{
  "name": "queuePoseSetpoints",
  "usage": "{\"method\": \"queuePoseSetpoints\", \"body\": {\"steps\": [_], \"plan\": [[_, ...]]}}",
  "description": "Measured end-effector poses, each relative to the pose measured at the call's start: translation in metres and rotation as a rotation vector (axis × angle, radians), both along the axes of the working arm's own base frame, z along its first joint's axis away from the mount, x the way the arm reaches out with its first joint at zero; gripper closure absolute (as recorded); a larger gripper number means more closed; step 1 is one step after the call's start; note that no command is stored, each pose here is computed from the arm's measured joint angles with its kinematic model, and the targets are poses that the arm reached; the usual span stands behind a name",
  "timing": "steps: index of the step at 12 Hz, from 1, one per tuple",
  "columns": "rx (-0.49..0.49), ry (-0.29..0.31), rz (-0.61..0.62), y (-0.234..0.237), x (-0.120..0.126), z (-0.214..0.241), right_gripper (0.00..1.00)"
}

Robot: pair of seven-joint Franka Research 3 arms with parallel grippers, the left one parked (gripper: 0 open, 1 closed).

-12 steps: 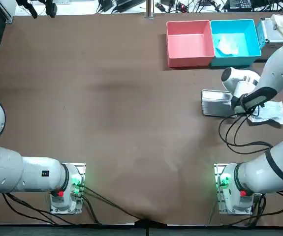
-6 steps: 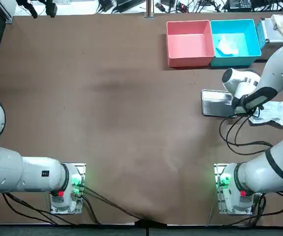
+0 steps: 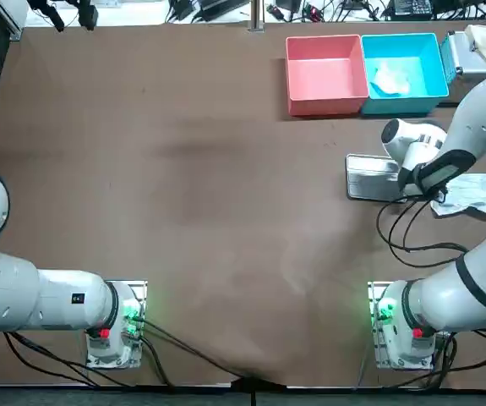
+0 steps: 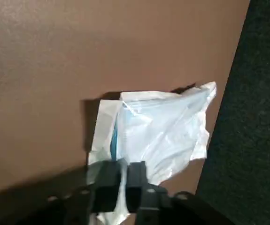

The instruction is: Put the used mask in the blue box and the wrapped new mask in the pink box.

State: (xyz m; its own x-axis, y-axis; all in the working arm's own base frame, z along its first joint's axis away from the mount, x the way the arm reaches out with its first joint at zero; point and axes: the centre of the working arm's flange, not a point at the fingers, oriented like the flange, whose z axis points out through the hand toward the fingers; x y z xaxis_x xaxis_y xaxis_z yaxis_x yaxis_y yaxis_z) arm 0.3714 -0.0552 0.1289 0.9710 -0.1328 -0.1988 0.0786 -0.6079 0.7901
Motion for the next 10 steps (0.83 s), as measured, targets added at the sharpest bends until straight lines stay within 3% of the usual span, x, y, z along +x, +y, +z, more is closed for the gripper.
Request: {"method": "queuePoseSetpoints", "body": {"steps": [3,10], "plan": [[0.000,0.002,0.000,0.000,0.000,-0.001,0.98],[-0.030,-0.013,0.002,-0.002,0.008,0.011,0.99]]}}
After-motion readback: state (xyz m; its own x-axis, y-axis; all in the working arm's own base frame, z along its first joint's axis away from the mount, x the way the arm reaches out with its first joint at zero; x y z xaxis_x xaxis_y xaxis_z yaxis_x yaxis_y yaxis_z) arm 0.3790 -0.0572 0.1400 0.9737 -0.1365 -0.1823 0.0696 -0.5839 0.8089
